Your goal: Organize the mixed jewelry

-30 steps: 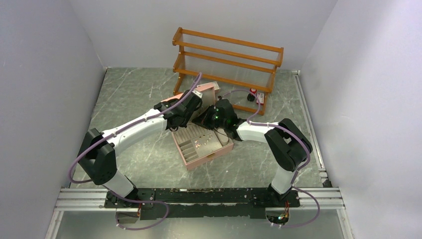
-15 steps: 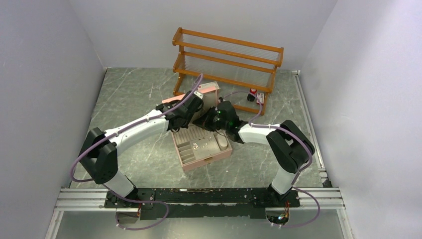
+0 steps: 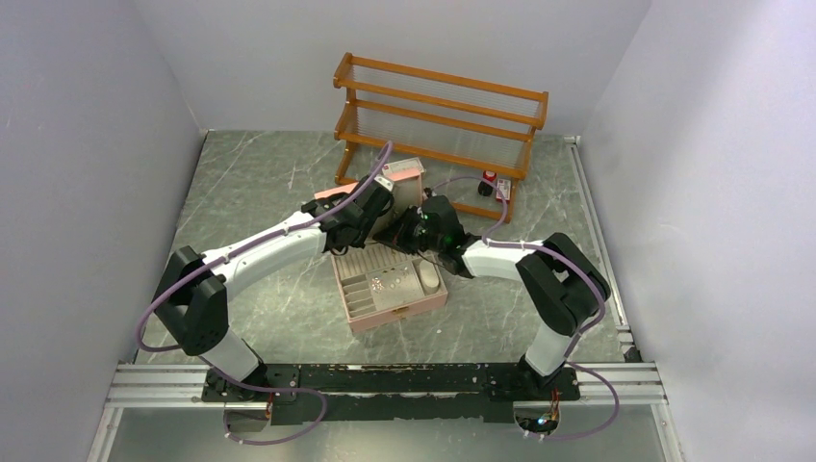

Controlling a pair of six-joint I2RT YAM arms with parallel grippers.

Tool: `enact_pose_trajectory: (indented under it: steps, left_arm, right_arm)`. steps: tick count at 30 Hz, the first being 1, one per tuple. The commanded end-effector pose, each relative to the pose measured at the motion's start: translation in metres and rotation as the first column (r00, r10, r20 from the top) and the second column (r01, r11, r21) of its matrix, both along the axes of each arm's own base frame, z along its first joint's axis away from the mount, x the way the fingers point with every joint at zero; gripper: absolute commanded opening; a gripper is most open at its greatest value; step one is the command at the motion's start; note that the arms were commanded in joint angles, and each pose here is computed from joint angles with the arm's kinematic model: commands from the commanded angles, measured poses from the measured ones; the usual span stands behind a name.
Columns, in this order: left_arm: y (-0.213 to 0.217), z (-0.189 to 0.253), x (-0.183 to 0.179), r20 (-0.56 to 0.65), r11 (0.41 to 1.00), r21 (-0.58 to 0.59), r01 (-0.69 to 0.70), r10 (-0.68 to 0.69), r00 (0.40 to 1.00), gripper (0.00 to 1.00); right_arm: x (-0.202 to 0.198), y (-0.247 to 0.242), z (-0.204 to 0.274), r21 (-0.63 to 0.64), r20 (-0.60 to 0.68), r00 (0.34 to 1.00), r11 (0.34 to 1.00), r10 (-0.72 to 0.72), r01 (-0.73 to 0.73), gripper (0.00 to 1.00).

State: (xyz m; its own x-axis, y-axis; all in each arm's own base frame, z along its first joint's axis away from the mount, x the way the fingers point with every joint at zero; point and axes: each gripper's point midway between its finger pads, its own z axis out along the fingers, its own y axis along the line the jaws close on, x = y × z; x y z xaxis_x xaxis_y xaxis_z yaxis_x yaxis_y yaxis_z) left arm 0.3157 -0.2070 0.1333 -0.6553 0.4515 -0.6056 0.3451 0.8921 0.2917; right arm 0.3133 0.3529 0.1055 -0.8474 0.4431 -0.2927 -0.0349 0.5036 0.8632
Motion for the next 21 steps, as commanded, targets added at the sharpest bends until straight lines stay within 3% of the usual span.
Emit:
enact_pose_trajectory:
  steps: [1,21]
  left_arm:
    - [-0.005,0.018,0.012,0.052,0.998,-0.064,-0.014,0.017,0.998,0.27]
    - [-0.001,0.045,0.010,0.130,0.989,-0.144,-0.032,0.051,0.990,0.32]
  right_arm:
    - [-0.013,0.012,0.050,0.126,0.090,0.993,0.988,0.079,-0.090,0.04]
    - [-0.007,0.012,0.055,0.127,0.068,0.996,0.989,0.064,-0.073,0.03]
